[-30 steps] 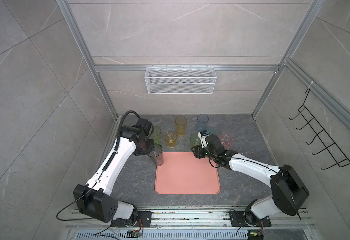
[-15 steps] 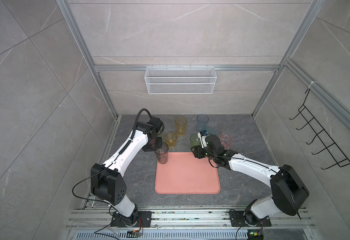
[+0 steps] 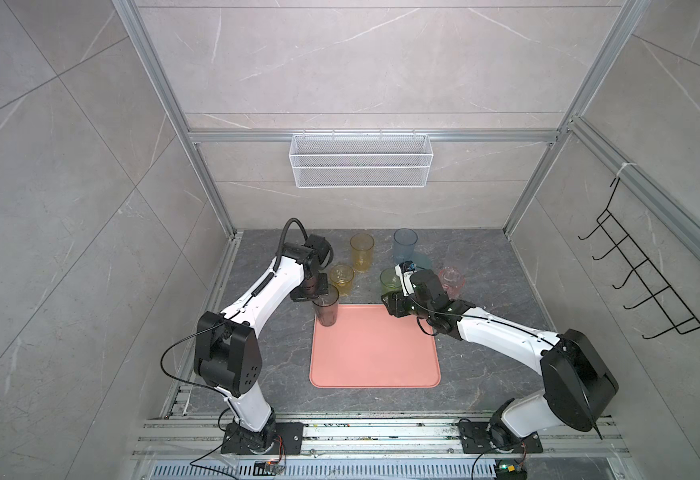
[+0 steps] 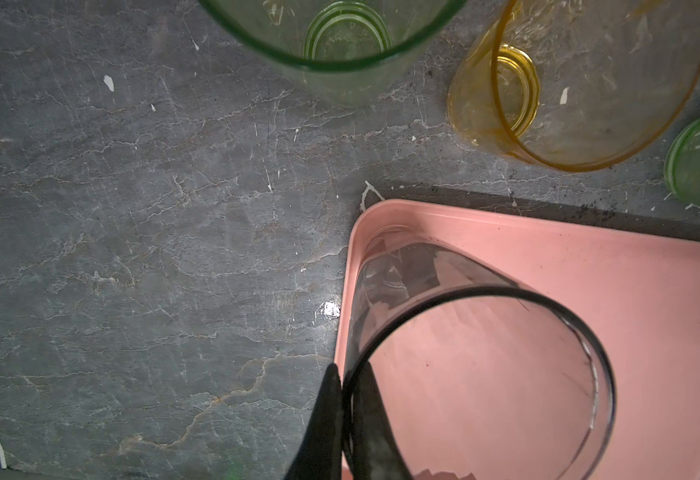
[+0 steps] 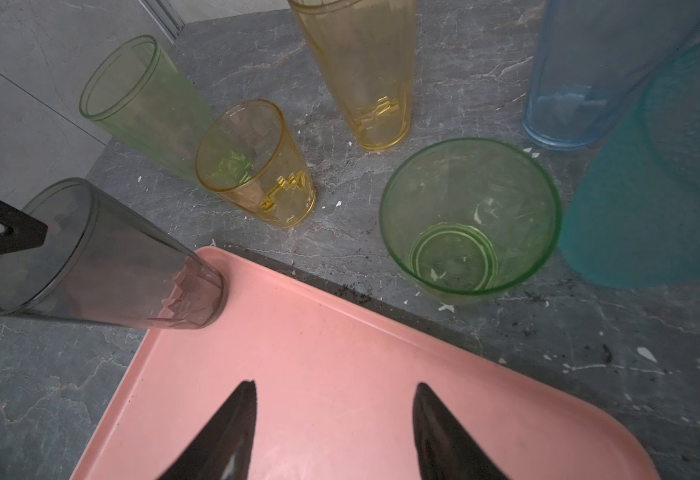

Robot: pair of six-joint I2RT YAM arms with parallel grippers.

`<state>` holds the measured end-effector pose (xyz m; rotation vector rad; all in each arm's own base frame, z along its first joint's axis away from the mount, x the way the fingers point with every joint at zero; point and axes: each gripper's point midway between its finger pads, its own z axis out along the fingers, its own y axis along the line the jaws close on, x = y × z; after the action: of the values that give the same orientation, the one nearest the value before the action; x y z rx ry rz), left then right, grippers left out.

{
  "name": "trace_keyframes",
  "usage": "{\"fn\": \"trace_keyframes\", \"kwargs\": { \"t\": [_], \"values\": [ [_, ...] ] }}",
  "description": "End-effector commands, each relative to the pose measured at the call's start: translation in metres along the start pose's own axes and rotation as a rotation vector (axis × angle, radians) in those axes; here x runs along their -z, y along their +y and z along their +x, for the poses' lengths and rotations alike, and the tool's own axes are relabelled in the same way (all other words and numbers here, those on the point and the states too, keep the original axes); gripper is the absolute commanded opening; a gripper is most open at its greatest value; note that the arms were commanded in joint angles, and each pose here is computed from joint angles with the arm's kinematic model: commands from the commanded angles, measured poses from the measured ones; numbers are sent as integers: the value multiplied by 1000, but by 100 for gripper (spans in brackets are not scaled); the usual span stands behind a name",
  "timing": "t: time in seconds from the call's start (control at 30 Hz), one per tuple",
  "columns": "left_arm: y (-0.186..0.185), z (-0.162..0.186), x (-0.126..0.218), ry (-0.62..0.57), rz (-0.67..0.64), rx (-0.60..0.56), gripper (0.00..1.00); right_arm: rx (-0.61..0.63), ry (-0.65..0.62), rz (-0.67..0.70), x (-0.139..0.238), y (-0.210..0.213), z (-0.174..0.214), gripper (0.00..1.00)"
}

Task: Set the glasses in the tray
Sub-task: 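Lower the dark grey glass onto the tray's far corner and open the left gripper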

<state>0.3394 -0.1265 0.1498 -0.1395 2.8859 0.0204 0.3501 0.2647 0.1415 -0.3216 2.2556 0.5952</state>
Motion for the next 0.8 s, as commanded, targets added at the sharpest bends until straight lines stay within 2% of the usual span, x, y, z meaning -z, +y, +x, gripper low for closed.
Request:
{"fn": "trace_keyframes", "kwargs": {
  "t": [0.0, 0.37, 0.77],
  "values": [
    [-5, -13, 3, -41, 10, 24, 0, 21, -10, -12, 1, 5, -4, 61],
    [-6, -11, -6, -17, 5, 6, 0, 24, -12, -7, 1, 4, -4, 63],
    [-12, -9, 3, -24, 35, -1, 24, 23, -12, -4, 0, 4, -4, 63]
  ]
}}
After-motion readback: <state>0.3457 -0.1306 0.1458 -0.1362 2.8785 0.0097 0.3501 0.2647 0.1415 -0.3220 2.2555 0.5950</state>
